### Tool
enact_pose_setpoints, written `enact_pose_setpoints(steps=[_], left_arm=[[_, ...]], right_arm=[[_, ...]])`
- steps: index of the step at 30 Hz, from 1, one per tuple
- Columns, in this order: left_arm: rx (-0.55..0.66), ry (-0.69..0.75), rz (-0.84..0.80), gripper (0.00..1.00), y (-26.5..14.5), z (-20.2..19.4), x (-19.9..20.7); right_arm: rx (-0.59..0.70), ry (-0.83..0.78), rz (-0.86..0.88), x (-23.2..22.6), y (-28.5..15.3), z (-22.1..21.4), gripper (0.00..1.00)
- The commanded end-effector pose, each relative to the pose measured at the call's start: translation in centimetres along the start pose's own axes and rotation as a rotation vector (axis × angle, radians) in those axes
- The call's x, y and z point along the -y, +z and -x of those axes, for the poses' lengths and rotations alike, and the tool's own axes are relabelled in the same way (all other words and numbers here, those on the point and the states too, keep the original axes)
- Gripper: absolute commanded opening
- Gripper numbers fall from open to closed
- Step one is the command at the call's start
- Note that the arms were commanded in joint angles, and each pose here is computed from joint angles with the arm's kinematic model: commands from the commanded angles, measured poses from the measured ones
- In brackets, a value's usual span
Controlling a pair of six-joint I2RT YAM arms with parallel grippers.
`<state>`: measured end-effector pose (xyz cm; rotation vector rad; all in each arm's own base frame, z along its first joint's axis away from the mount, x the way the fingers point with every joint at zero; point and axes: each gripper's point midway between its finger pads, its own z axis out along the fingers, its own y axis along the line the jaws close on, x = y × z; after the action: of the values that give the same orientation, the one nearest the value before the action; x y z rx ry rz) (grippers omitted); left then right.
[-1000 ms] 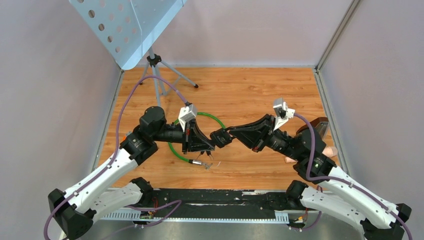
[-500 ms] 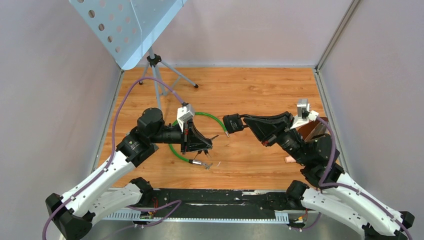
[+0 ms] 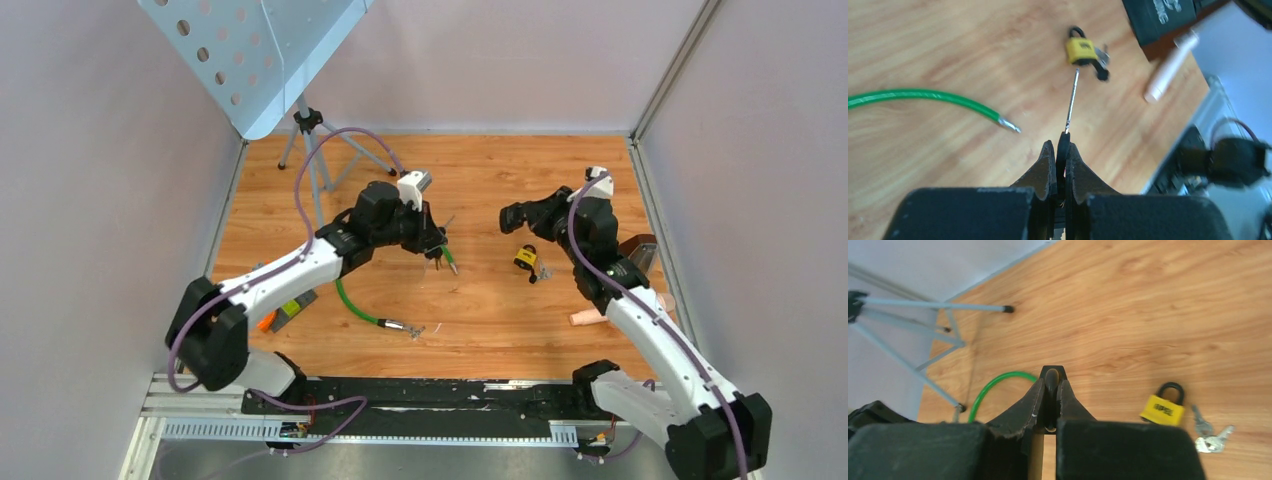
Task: Lock with the key
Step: Lock the lock, then place the lock at the center of the board.
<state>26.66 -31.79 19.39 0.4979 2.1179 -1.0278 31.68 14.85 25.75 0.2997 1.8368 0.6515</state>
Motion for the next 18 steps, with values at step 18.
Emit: enact_pose_setpoints(steps=[18], left_arm=[[-0.031,0.014,-0.055,0.05,22.3,3.7,-6.2]], right_arm=[[-0.397,0.085,0.164,6.6,11.6,-5.9,0.0]])
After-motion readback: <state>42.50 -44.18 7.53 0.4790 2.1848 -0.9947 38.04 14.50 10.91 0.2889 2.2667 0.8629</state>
